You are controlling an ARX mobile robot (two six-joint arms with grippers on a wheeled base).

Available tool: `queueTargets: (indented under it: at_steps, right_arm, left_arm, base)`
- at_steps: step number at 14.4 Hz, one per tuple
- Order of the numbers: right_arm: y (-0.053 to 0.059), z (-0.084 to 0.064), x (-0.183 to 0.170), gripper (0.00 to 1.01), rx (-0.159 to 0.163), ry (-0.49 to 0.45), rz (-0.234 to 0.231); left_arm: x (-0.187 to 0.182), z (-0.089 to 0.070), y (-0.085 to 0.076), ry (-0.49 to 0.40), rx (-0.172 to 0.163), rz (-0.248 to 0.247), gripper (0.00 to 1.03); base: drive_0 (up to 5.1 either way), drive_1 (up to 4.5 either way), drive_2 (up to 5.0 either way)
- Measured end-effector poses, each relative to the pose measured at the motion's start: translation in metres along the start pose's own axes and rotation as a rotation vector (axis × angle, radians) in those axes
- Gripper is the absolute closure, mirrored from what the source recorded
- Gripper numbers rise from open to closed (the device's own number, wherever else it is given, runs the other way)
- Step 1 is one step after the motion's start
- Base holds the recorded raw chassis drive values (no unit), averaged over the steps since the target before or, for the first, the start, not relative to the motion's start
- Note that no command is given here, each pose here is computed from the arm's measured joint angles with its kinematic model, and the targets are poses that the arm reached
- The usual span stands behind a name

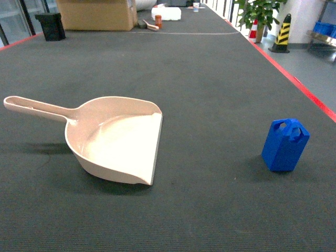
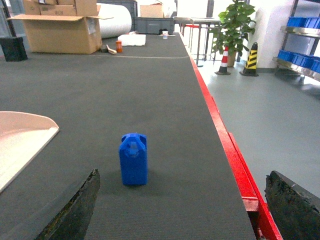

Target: Place part in tray to right shelf

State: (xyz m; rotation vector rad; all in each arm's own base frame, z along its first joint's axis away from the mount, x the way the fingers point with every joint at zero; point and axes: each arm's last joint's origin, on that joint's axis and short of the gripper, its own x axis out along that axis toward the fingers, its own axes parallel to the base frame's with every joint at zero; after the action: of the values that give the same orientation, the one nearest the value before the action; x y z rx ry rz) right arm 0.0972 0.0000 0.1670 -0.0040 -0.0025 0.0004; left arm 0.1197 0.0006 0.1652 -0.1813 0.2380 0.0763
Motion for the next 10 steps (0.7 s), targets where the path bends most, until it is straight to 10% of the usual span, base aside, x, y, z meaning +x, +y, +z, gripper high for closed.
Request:
queueTargets:
  at_steps: [5,10]
  right_arm:
    - [0.000,0.000,0.000,0.03,0.000,-0.001,0.000]
    - [0.000,0.000,0.000,0.03,0.000,-0.001,0.000]
  left_arm:
    - [0.112,0.034,-0.007,0.043,-0.447,-0.167,0.05]
    - [0.212,0.023,0.008,0.136,-0.704,-0.147,0.05]
  base:
    - [0.0,0.00,0.0]
    - [0.0,0.00,0.0]
